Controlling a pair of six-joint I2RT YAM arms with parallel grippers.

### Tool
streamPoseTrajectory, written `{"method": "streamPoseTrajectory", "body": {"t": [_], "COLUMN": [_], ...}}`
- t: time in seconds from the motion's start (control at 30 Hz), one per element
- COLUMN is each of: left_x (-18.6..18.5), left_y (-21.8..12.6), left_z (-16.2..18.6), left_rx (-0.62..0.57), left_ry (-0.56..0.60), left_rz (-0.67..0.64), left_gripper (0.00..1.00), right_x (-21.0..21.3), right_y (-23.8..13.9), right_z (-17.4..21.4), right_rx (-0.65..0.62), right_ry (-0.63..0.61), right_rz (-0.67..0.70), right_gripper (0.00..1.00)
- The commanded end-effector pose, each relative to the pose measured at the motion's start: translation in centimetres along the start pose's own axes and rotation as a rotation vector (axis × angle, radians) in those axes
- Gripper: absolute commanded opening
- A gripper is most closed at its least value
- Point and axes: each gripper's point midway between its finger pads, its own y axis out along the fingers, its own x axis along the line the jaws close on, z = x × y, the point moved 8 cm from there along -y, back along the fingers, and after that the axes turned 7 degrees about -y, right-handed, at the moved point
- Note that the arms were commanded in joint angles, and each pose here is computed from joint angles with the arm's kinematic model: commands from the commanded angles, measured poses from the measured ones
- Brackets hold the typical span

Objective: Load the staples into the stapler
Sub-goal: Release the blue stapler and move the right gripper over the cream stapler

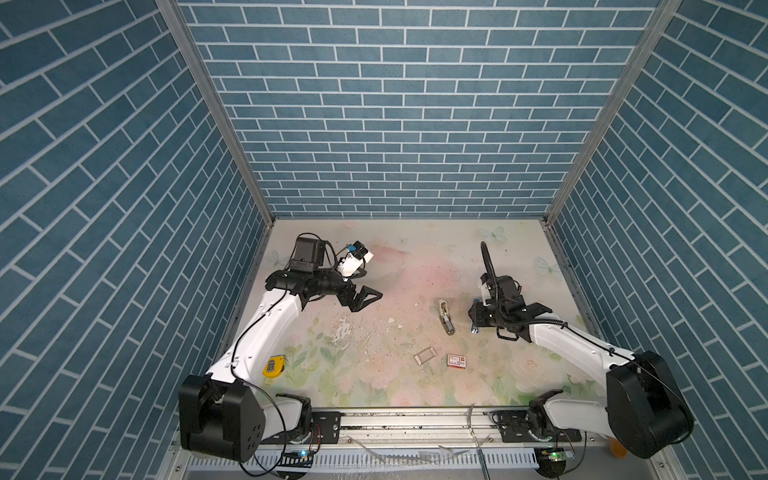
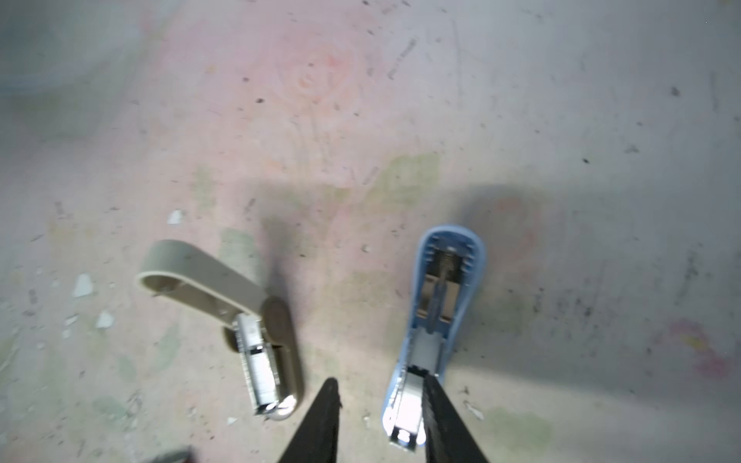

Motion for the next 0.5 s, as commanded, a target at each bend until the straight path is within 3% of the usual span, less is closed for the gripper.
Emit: {"method": "streamPoseTrajectory", "body": {"t": [0.0,0.17,0.47], "left_x": [-0.7,-0.7,-1.2], "left_y": [-0.4,-0.5,-1.2], "left_z": [-0.7,-1.2,-2.1], "left_rx": [0.041,0.117,0.089], "left_ry": [0.058,0.046,0.036], "left_rz": [0.051,0.108,0.095], "left_gripper": [1.0,1.0,1.0], "right_x": [2.9,4.6,4.6], "right_y": [-0.6,0.2,2.6], "right_z": [-0.4,0.9,2.9], "right_rx": [0.017,0.042,0.068], "right_ry": [-0.108,-0.182,-0.222], "right_rz": [-0.167,-0.171,-0.128], "right_gripper": [0.4,0.45,0.48]}}
